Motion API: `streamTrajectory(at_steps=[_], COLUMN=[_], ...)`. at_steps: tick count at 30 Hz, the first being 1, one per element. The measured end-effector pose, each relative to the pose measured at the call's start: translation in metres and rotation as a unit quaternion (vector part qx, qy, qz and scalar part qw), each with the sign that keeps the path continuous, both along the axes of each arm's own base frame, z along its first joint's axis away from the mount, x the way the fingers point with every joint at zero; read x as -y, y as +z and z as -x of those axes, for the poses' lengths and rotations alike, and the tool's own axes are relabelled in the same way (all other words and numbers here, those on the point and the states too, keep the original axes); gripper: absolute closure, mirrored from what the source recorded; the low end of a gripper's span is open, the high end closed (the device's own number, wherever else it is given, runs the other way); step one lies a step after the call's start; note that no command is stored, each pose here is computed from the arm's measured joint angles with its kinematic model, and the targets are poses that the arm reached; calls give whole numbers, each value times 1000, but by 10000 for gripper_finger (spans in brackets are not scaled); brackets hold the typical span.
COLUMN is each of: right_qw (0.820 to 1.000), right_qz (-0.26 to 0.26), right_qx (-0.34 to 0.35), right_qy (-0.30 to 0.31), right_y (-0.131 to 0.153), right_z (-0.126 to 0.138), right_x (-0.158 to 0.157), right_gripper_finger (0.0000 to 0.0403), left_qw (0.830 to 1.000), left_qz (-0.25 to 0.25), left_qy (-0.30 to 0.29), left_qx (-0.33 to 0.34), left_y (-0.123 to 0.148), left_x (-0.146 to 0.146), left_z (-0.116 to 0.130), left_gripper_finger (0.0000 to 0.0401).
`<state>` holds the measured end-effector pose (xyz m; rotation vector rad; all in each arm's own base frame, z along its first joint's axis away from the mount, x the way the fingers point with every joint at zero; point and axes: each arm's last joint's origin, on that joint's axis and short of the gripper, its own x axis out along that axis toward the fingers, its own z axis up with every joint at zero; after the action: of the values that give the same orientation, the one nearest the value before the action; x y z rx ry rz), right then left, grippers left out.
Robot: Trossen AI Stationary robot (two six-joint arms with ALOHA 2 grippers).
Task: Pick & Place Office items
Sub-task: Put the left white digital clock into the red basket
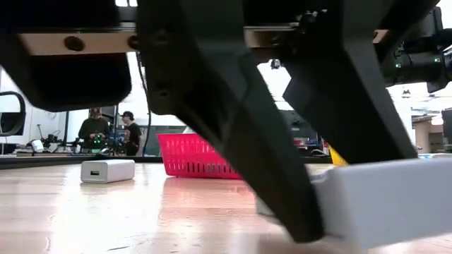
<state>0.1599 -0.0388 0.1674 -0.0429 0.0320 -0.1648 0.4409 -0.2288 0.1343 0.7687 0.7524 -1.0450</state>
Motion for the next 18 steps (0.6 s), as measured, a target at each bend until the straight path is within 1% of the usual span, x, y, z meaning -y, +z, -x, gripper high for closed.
streamTrajectory(at_steps=[5, 10, 15, 18], right_qw=[1000, 1000, 1000, 1000], right_qz=[0, 1, 1, 2], right_qx=[0, 0, 0, 0], right_qy=[1, 3, 10, 10], right_y=[0, 0, 0, 0], right_z=[0, 0, 0, 0], right_x=[0, 0, -1, -1], right_gripper_finger=[225, 225, 225, 225], left_qw=[1000, 999, 997, 995], left_qz=[11, 43, 60, 82], left_qy=[5, 9, 8, 5], left_qx=[13, 22, 46, 61], left_y=[3, 7, 10, 14], left_x=[-3, -7, -8, -8], left_z=[-4, -10, -16, -19], left_gripper_finger=[265, 265, 265, 265])
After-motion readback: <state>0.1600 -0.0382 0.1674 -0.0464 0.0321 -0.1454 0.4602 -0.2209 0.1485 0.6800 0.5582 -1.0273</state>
